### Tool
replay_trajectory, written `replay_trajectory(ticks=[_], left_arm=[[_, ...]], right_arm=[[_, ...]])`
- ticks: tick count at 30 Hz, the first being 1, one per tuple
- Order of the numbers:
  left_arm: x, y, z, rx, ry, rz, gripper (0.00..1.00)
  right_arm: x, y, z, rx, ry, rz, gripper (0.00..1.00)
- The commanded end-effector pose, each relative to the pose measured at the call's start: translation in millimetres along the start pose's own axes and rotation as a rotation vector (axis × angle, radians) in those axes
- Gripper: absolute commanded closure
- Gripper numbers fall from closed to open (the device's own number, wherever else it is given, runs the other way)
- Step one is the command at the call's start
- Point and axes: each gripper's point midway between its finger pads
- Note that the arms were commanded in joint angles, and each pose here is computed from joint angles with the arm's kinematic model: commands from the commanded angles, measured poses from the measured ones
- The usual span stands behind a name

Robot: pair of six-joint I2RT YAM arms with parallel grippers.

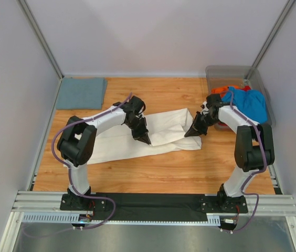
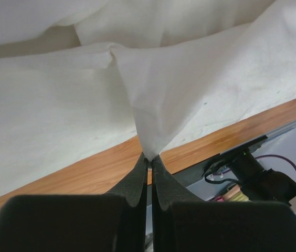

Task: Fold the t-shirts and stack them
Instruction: Fold the tshirt

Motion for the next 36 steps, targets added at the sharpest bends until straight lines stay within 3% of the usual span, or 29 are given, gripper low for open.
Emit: replay_trajectory(ticks=[1,11,12,13,15,16,18,22,32,36], left_arm=[[1.1,-11.0,-0.9,0.048,-0.034,0.025,1.00],[8.6,-9.6,15.1,0.069,-0.031,0.028,0.99],[8.2,-9.8,13.8,0.063,-0.032,0.037,0.92],[9.2,-9.4,11.2,0.053,-0.028,0.040,0.78],[5.3,-5.1,-3.3,-0.012,-0.038,0.074,0.60],[4.4,-1.4,-9.4,-0.037,-0.042,0.085,0.56],[-1.7,3.9,-23.3,-0.081,-0.067,0.114,0.52],[-7.0,17.6,-27.5,-0.116,-0.122,0.105,0.51],[0.4,46.3,1.8,-0.068,-0.124,0.028,0.52],[-4.3,53.9,7.9,-0.071,-0.147,0.020,0.58]], right_arm=[[-4.0,-7.7,-1.6,-0.003,-0.007,-0.029,1.00],[-20.1,1.3,18.8,0.005,-0.060,-0.063,0.99],[-21.0,0.8,18.3,0.010,-0.066,-0.066,0.97],[-20.6,0.7,16.3,0.010,-0.070,-0.073,0.86],[-16.8,6.0,7.2,-0.022,-0.081,-0.118,0.75],[-13.1,11.9,3.4,-0.050,-0.079,-0.144,0.65],[1.0,28.4,-6.7,-0.112,-0.061,-0.215,0.56],[27.2,58.8,-5.4,-0.179,0.016,-0.287,0.46],[41.2,81.9,24.4,-0.102,0.090,-0.280,0.50],[36.1,78.6,32.9,-0.082,0.083,-0.281,0.54]])
Point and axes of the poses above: each gripper's point midway between its finger pads, its own z axis out along the fingers, its own x axis along the line the jaws close on, y = z × x, and after that the axes turned 1 degree about -z, right-handed
